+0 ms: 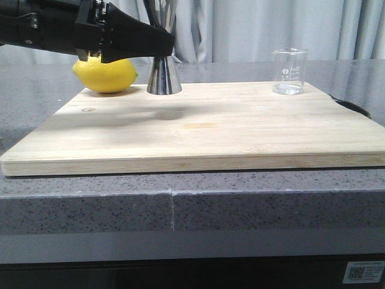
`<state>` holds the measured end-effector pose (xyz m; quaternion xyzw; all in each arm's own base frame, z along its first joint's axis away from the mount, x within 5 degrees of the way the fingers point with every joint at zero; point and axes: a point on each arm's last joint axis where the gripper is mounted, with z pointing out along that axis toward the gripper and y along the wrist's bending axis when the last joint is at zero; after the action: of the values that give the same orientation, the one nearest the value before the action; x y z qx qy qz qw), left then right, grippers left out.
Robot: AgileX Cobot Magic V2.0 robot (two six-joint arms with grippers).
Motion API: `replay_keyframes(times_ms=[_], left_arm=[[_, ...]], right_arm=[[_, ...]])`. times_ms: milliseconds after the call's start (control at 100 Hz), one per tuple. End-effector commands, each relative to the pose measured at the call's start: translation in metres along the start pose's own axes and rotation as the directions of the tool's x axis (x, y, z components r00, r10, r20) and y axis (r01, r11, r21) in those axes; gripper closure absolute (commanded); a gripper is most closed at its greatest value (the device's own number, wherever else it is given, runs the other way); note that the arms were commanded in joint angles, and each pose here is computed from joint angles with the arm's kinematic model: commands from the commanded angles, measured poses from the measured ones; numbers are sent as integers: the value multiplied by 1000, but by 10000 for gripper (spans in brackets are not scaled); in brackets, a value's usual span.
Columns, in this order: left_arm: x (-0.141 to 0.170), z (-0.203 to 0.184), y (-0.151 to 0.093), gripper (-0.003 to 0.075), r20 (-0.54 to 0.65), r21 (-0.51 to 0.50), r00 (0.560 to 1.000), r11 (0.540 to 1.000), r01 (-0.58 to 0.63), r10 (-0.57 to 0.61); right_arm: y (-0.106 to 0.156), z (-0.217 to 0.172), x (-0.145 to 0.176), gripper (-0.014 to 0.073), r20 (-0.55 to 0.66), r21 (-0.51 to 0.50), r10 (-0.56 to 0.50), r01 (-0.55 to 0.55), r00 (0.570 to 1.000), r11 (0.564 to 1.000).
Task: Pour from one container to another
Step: 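Open the right gripper and lift it away from the beaker, then lower the filled steel jigger onto the board with the left gripper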
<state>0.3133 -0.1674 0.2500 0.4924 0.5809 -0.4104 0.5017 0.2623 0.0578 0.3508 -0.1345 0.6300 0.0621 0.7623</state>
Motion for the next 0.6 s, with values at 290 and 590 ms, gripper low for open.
replay_keyframes(times_ms=[290,590], left_arm=[[-28,-2,-2,661,102,-19,994,1000,-24,26],[-26,-4,2,661,86,-56,996,998,-28,32]], right_arm=[[-4,-57,-67,81,94,48,-60,55,994,997],[-5,-85,-84,81,96,76,-67,60,993,995]])
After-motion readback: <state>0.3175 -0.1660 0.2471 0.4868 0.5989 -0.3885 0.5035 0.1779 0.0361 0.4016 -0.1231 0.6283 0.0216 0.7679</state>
